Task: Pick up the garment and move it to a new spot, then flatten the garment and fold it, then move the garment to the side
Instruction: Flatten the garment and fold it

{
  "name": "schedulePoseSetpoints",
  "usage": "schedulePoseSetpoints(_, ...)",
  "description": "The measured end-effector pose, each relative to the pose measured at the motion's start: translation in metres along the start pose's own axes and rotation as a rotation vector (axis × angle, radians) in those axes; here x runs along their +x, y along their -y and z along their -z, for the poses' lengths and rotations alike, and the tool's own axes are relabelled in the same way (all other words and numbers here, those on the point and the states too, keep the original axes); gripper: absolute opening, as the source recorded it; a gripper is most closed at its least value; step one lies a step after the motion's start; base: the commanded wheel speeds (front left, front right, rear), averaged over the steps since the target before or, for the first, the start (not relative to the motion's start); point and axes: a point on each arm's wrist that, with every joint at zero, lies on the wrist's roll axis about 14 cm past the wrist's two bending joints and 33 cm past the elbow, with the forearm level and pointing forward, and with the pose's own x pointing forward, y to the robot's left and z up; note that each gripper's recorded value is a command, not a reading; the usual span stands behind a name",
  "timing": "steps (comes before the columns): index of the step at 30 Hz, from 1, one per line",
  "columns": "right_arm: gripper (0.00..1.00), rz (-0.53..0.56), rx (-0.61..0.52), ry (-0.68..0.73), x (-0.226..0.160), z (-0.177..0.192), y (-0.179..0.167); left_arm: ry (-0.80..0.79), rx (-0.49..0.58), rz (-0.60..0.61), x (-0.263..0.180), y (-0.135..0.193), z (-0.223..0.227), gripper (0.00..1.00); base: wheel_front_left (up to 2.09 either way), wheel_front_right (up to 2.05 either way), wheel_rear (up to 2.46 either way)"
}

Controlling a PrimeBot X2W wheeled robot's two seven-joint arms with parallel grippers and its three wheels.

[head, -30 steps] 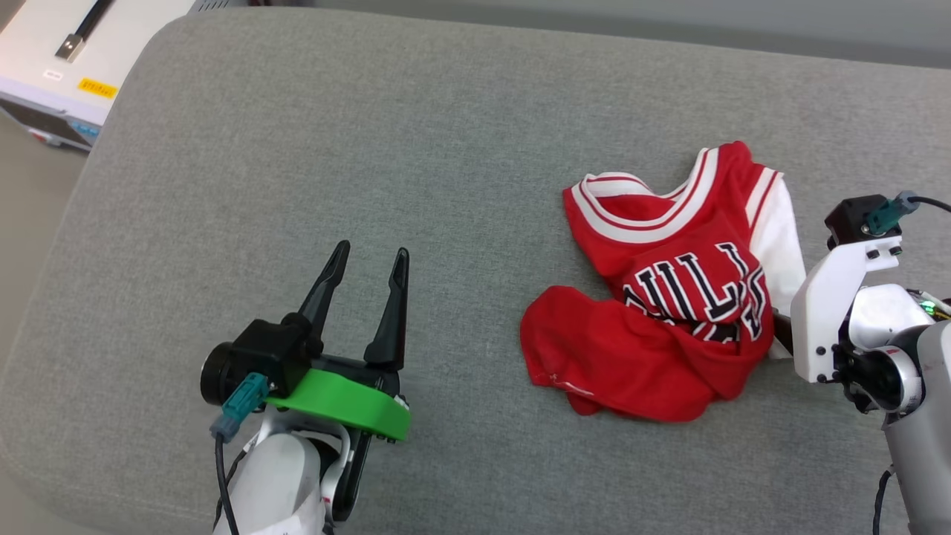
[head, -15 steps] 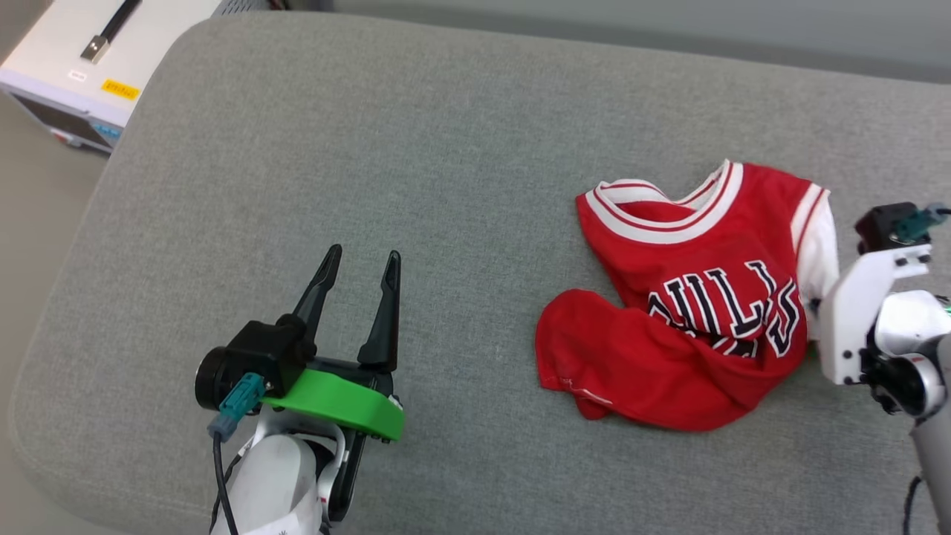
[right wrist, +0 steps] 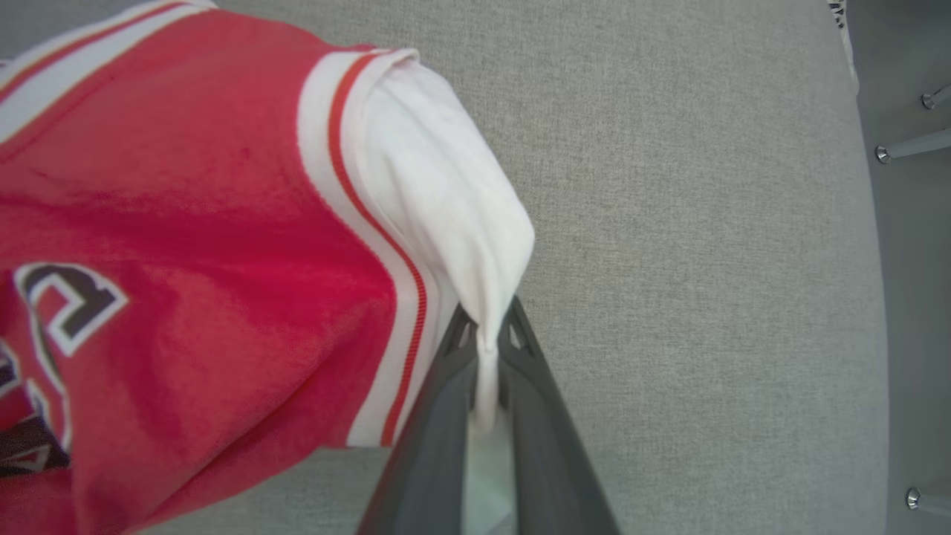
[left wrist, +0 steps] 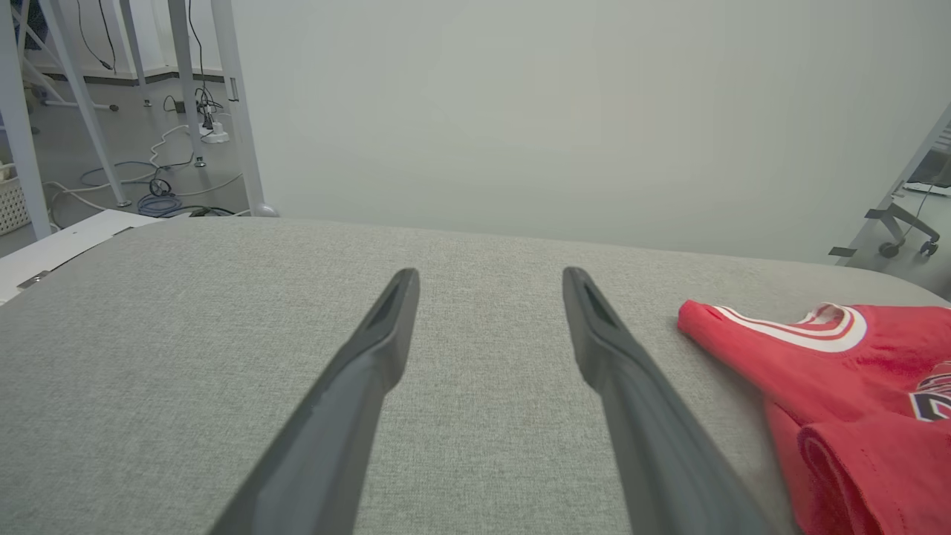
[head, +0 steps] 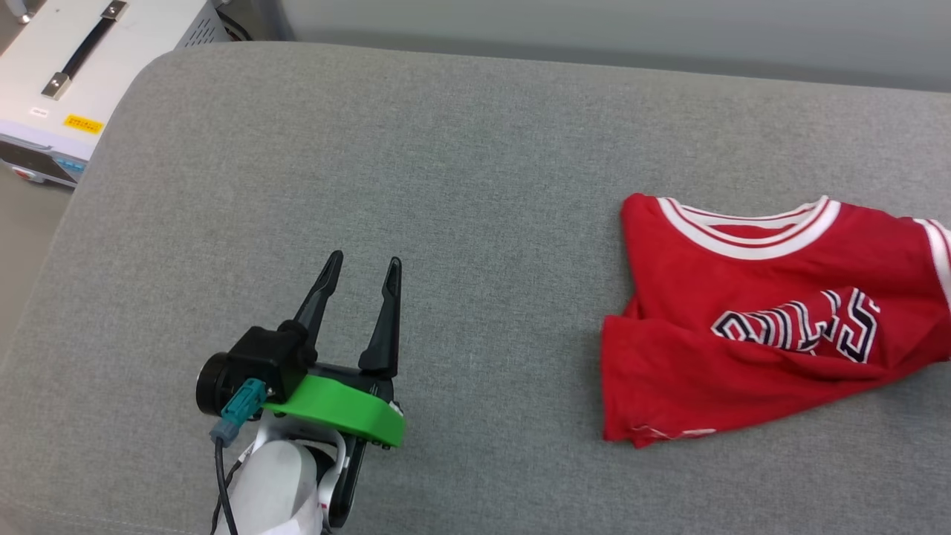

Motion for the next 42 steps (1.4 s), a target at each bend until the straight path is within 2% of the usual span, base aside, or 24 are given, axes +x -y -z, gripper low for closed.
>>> schedulePoseSetpoints(7,0.00,0.159,-0.014,-0.037,0.007,0.022,0.049,-0.022,-0.002,0.002,0.001,0.000,0.008,1.00,0.00,0.00,0.00)
schedulePoseSetpoints(11,0.00,0.187,0.000,-0.058,0.009,0.033,0.054,-0.022,-0.001,0.003,0.001,0.001,0.008,1.00,0.00,0.00,0.00)
schedulePoseSetpoints(12,0.26,0.185,0.004,-0.063,0.010,0.036,0.052,-0.022,0.001,0.004,0.000,0.001,0.008,1.00,0.00,0.00,0.00)
schedulePoseSetpoints(13,1.00,0.184,0.006,-0.058,0.010,0.037,0.051,-0.021,0.002,0.005,0.000,0.001,0.007,1.00,0.00,0.00,0.00)
schedulePoseSetpoints(17,1.00,0.175,0.015,0.017,0.007,0.026,0.044,-0.013,0.001,0.015,-0.001,0.005,0.004,1.00,0.00,0.00,0.00)
schedulePoseSetpoints(24,1.00,0.097,0.041,0.336,-0.019,-0.039,0.016,0.015,-0.002,0.048,-0.004,0.017,-0.007,1.00,0.00,0.00,0.00)
schedulePoseSetpoints(30,1.00,-0.003,0.078,0.640,-0.067,-0.089,-0.012,0.036,-0.015,0.079,-0.008,0.030,-0.015,1.00,0.00,0.00,0.00)
schedulePoseSetpoints(36,1.00,-0.070,0.166,0.846,-0.112,-0.089,-0.034,0.043,-0.030,0.122,-0.013,0.046,-0.017,1.00,0.00,0.00,0.00)
schedulePoseSetpoints(42,1.00,-0.086,0.263,0.916,-0.133,-0.070,-0.047,0.005,-0.060,0.163,-0.018,0.062,-0.005,1.00,0.00,0.00,0.00)
